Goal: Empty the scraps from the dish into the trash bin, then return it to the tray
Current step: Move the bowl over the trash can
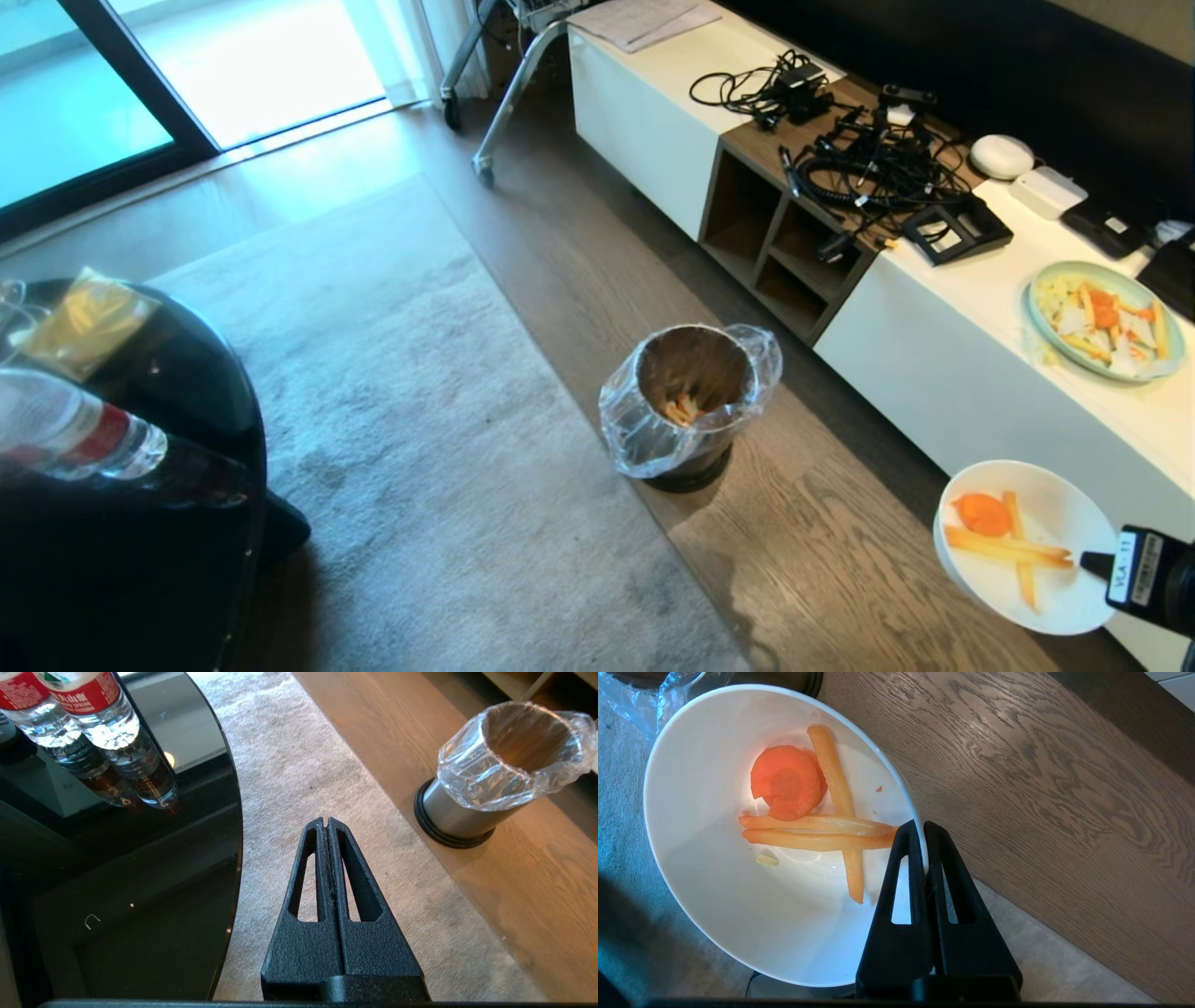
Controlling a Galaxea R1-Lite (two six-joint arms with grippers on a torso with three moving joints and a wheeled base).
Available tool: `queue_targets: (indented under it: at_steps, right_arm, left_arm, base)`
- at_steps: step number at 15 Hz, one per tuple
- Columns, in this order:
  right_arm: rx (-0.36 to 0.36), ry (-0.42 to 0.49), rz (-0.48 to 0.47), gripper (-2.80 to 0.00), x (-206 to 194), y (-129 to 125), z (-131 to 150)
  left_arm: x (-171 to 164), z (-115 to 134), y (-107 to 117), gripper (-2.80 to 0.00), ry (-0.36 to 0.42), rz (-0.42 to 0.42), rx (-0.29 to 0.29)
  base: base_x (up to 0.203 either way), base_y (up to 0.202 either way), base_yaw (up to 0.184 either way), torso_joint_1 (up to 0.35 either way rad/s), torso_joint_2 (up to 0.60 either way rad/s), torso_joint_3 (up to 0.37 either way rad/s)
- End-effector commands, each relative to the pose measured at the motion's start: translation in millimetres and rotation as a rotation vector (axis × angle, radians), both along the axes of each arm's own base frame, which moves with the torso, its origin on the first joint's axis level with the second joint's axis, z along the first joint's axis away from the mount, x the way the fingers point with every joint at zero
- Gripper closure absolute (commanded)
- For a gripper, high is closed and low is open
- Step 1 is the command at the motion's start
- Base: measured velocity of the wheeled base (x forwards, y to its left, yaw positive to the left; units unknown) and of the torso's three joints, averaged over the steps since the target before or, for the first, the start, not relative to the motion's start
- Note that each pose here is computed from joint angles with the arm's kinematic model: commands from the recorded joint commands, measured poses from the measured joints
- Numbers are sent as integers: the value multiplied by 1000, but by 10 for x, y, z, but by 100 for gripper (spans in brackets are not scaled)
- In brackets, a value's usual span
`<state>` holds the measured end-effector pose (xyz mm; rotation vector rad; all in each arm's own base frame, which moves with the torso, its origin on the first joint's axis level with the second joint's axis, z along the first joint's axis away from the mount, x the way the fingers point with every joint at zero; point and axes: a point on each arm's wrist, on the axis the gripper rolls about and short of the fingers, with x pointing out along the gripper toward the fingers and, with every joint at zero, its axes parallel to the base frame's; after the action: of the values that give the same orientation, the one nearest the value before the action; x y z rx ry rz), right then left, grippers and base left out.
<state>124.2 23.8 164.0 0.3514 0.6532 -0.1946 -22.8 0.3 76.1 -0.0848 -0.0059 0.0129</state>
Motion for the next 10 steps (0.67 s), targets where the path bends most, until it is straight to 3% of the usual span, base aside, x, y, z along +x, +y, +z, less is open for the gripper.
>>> queue_targets:
  at_steps: [1, 10]
  right_arm:
    - [3, -9, -2, 0, 40, 10, 2]
    - [0, -55, 11, 0, 188, 45, 58]
  left_arm:
    - [0, 0, 0, 0, -1, 1, -1]
    - [0, 0, 0, 0, -1, 1, -1]
  base:
    - [0, 0, 0, 7, 2, -202]
    - [0, 0, 0, 2, 2, -196]
